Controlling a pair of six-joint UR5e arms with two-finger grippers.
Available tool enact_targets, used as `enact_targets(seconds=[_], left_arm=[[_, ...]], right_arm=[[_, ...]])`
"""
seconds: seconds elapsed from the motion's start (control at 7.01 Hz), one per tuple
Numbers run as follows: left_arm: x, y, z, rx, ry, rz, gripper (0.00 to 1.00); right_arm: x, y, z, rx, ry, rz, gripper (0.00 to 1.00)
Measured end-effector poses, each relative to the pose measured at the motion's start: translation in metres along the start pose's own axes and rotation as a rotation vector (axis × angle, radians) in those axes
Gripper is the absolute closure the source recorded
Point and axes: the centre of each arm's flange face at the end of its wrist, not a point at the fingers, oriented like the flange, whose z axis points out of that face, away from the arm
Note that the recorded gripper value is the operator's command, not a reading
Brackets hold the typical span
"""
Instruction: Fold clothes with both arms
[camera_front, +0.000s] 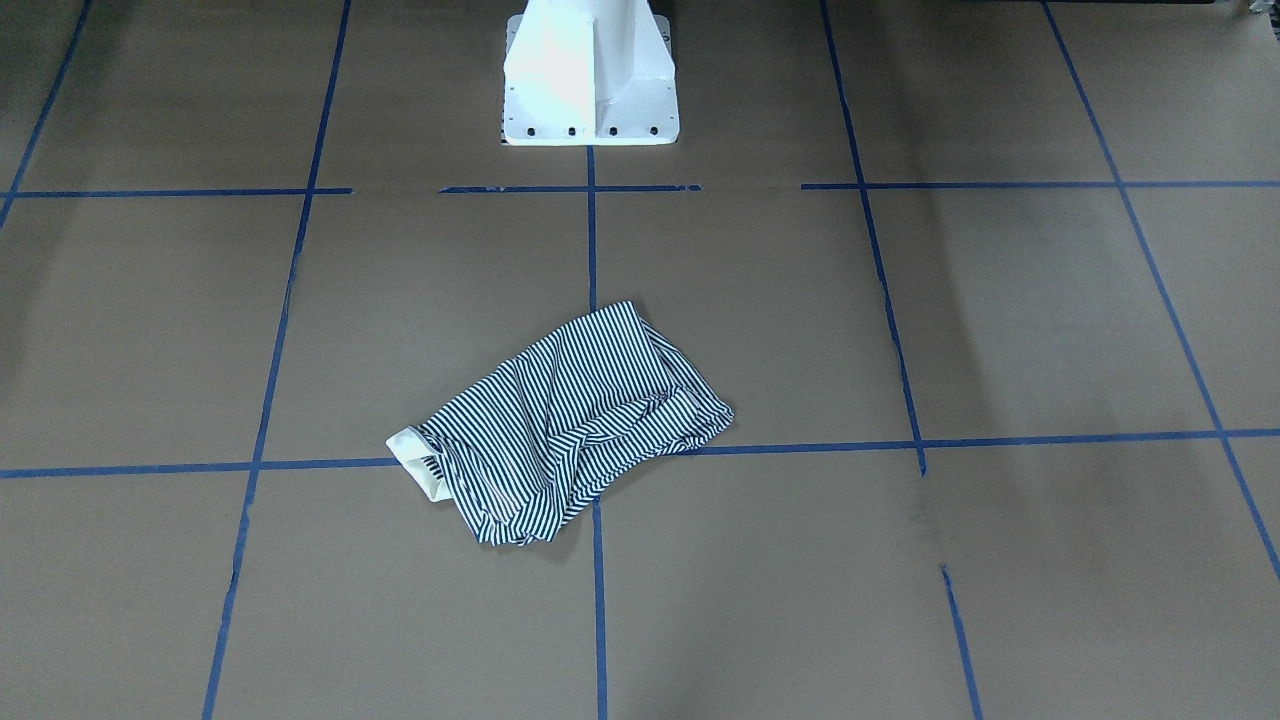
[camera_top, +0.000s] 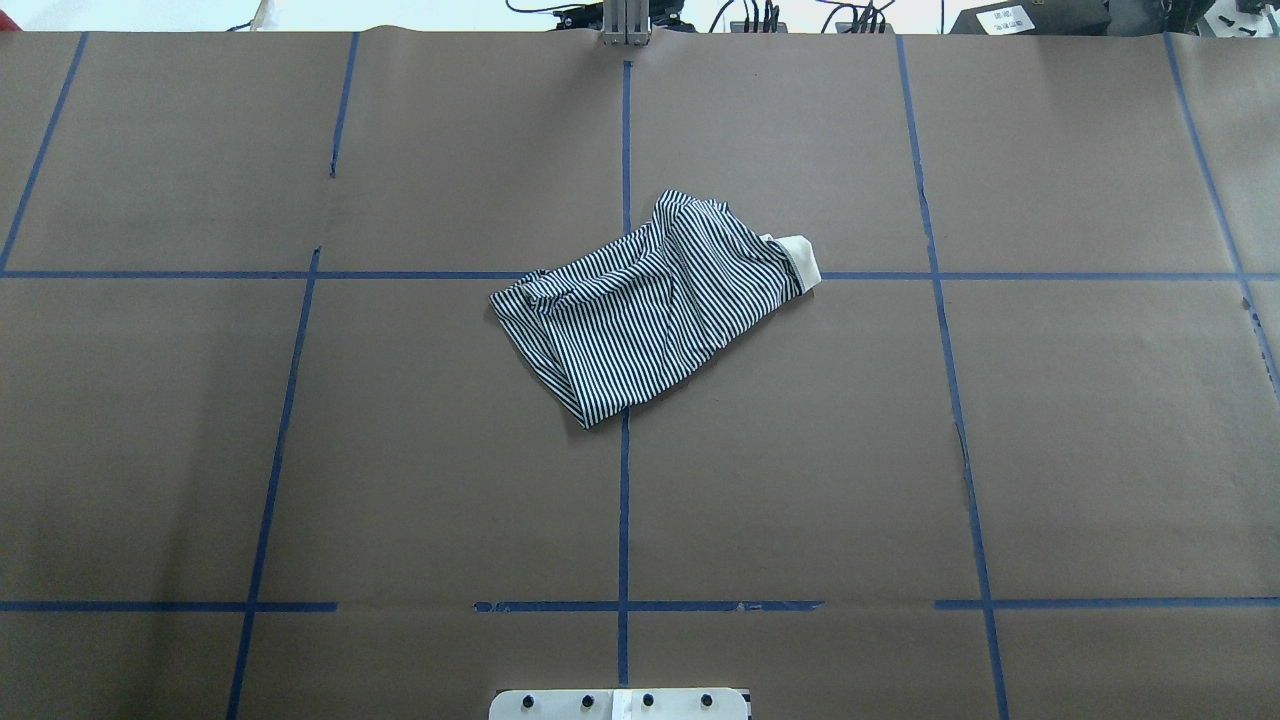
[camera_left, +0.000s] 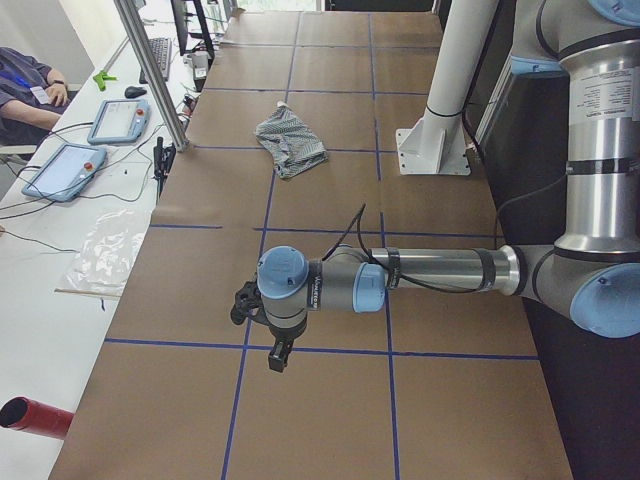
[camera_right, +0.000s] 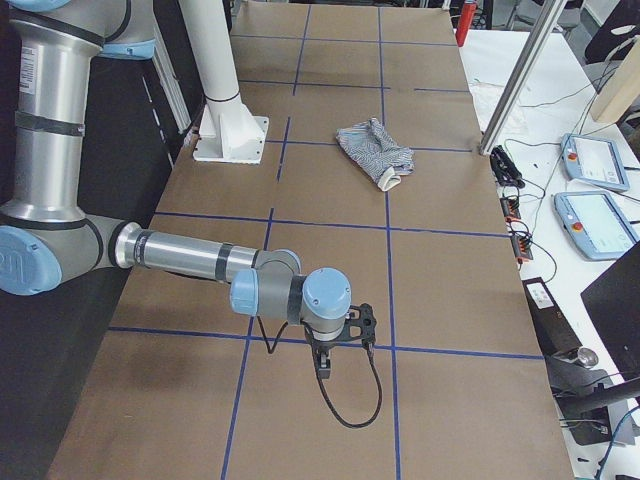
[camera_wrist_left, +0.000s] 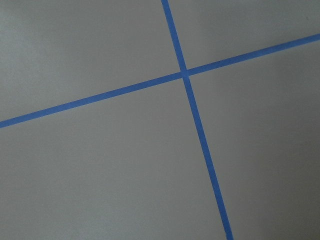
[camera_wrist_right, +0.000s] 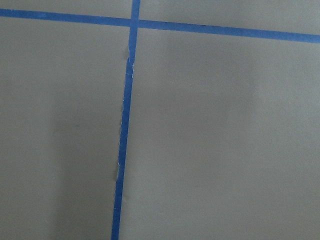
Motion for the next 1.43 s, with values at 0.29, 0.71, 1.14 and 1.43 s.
enact_targets(seconds=[0.29, 0.71, 1.14, 1.43], left_arm=[[-0.0007, 0.0007, 0.0009, -0.003, -0.002, -0.002, 0.00], [-0.0016, 0.0036, 0.0027, -0.007, -0.001, -0.008, 0.00], [-0.0023, 0.0056, 0.0039, -0.010, 0.000, -0.011, 0.00], [-0.0022, 0.0058, 0.0040, -0.010, 0.001, -0.011, 0.00]], right_arm=[[0.0006, 0.0003, 0.0008, -0.001, -0.001, 0.002, 0.00], [0.0010, 0.0005, 0.0013, -0.002, -0.002, 0.003, 0.00], [0.0014, 0.0006, 0.0016, -0.003, -0.002, 0.004, 0.00], [0.0014, 0.0006, 0.0017, -0.003, -0.002, 0.003, 0.00]])
